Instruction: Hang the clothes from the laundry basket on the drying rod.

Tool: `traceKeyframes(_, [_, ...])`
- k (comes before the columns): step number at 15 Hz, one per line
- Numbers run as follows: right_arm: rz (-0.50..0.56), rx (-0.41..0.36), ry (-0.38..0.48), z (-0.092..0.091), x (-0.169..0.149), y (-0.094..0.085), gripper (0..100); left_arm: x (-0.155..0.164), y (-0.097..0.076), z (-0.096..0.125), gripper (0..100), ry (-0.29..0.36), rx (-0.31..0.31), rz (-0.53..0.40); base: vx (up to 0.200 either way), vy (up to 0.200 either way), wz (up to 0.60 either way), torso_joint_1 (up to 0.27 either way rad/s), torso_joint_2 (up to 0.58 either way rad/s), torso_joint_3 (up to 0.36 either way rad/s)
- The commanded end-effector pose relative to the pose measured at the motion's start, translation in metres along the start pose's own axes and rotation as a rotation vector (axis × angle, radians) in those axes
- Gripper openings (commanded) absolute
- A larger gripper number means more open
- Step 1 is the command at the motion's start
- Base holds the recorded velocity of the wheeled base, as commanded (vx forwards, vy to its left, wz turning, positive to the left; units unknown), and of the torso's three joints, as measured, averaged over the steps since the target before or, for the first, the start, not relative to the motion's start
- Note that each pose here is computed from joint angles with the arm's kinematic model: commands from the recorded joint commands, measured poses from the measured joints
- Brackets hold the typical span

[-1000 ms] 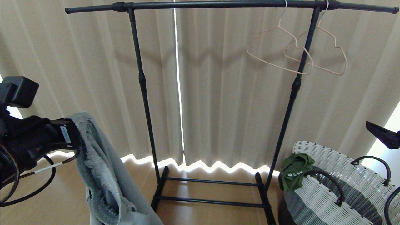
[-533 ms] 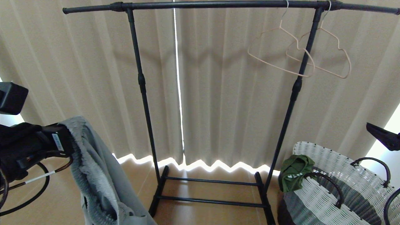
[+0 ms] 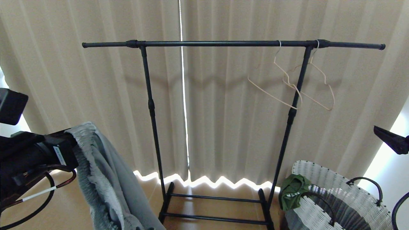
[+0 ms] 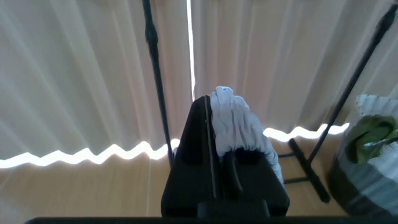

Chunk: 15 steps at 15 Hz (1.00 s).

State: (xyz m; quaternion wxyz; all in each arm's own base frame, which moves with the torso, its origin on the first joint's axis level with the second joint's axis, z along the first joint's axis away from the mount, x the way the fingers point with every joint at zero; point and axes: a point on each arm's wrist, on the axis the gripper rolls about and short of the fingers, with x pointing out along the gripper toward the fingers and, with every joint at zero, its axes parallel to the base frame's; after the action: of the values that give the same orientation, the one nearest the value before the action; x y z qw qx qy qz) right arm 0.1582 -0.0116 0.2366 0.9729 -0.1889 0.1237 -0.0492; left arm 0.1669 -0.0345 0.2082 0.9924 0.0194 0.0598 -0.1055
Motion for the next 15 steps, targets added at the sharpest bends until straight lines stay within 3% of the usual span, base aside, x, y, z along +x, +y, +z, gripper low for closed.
traceKeyframes(1, [0.002, -0.001, 0.003, -0.0004, 0.0005, 0.0002, 100, -0.0031, -0.0010, 0.0008, 0, -0.008, 0.000, -0.006, 0.000, 0.000, 0.00, 0.334, -0.48, -0.242])
traceKeyframes(7, [0.009, -0.003, 0.025, -0.0064, 0.0015, 0.0027, 100, -0.0040, -0.0021, -0.0019, 0, -0.041, 0.004, -0.011, 0.000, 0.000, 0.00, 0.278, -0.46, -0.253])
traceKeyframes(15, [-0.008, -0.005, -0.008, -0.0079, -0.0029, 0.0028, 100, -0.0041, -0.0021, -0.0022, 0, -0.067, 0.004, -0.010, 0.000, 0.000, 0.00, 0.026, -0.05, -0.026])
